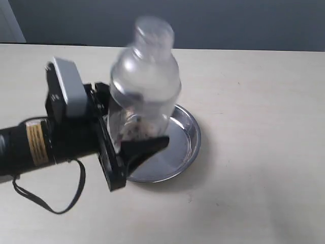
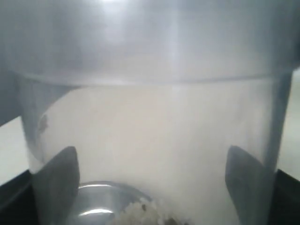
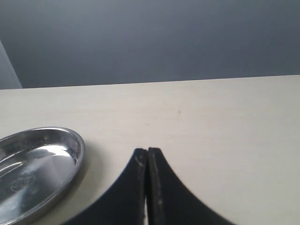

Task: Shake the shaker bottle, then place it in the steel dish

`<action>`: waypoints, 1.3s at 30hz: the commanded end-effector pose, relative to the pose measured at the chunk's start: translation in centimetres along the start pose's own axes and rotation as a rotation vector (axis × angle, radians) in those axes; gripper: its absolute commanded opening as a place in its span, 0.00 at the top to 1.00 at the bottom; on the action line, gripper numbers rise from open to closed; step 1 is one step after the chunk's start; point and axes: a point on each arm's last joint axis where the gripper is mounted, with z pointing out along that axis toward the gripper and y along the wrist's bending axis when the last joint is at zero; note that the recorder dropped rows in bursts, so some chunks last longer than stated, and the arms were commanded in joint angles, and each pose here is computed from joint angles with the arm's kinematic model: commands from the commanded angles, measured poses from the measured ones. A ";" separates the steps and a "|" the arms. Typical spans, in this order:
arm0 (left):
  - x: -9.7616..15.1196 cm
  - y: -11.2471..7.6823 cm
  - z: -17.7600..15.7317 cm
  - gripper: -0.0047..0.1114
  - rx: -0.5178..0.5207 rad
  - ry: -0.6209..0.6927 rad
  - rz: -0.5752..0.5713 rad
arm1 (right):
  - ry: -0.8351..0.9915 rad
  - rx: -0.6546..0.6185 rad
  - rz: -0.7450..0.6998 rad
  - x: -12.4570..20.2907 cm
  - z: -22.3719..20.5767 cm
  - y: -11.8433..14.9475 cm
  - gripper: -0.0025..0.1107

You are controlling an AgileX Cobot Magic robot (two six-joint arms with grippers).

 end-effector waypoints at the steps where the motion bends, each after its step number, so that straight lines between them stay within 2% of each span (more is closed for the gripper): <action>1: -3.0 0.3 1.2 0.96 0.002 -0.237 0.296 | -0.016 0.001 0.004 -0.1 0.0 0.0 0.99; 3: -4.6 1.0 1.5 0.96 -0.025 -0.295 0.212 | -0.016 0.001 0.004 -0.1 0.0 0.0 0.99; 4: -4.4 1.1 1.6 0.96 -0.024 -0.287 0.196 | -0.016 0.001 0.004 -0.1 0.0 0.0 0.99; 7: -1.7 1.0 2.7 0.96 0.040 -0.194 0.177 | -0.016 0.001 0.004 -0.1 0.0 0.0 0.99; 11: 1.3 2.2 3.9 0.96 0.002 -0.112 0.042 | -0.018 0.001 0.004 -0.1 0.0 0.0 0.99; 14: 2.3 3.5 4.0 0.96 -0.019 -0.084 -0.039 | -0.016 0.001 0.004 -0.1 0.0 0.0 0.99; 17: 2.3 5.2 3.7 0.96 -0.051 -0.090 -0.102 | -0.016 0.001 0.004 -0.1 0.0 0.0 0.99; 20: 2.0 6.7 3.3 0.96 -0.070 -0.102 -0.133 | -0.016 0.001 0.004 -0.1 0.0 0.0 0.99; 23: 2.0 7.6 3.5 0.96 -0.037 -0.094 -0.151 | -0.016 0.001 0.004 -0.1 0.0 0.0 0.99; 28: 3.2 8.3 4.9 0.96 0.055 -0.050 -0.166 | -0.016 0.001 0.004 -0.1 0.0 0.0 0.99; 39: 5.9 9.8 6.6 0.96 0.051 -0.015 -0.208 | -0.016 0.001 0.004 -0.1 0.0 0.0 0.99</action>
